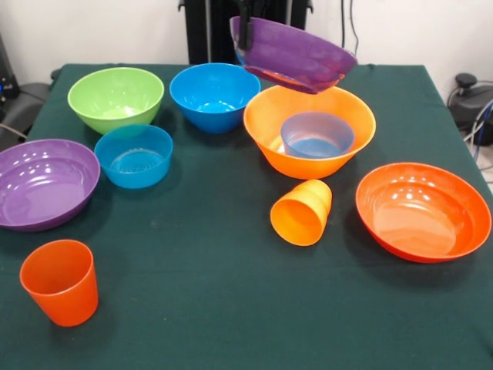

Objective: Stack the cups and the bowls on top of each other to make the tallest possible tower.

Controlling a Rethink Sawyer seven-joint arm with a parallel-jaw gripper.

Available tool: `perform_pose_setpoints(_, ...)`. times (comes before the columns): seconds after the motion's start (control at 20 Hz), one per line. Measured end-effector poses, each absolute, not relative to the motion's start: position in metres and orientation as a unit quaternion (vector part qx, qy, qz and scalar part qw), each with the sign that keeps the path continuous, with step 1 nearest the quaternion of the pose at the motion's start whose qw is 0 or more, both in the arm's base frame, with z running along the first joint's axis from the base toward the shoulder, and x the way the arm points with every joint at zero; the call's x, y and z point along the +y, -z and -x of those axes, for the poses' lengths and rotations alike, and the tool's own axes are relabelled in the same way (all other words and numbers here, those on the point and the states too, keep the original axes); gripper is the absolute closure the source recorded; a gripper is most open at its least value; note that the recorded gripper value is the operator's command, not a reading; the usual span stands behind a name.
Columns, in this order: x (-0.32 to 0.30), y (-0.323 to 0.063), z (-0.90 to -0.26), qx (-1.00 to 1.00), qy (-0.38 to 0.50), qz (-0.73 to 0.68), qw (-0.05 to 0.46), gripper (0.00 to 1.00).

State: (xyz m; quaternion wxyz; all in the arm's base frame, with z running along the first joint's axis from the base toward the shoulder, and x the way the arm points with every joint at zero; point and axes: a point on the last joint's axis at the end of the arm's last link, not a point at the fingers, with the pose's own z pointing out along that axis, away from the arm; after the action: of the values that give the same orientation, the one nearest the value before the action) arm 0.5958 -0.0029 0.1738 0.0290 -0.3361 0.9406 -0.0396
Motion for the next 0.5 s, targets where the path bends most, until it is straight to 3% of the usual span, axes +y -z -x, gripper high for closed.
perform_pose_setpoints(0.5, 0.011, -0.162, -0.574, 0.937, 0.03, 0.344, 0.05, 1.0)
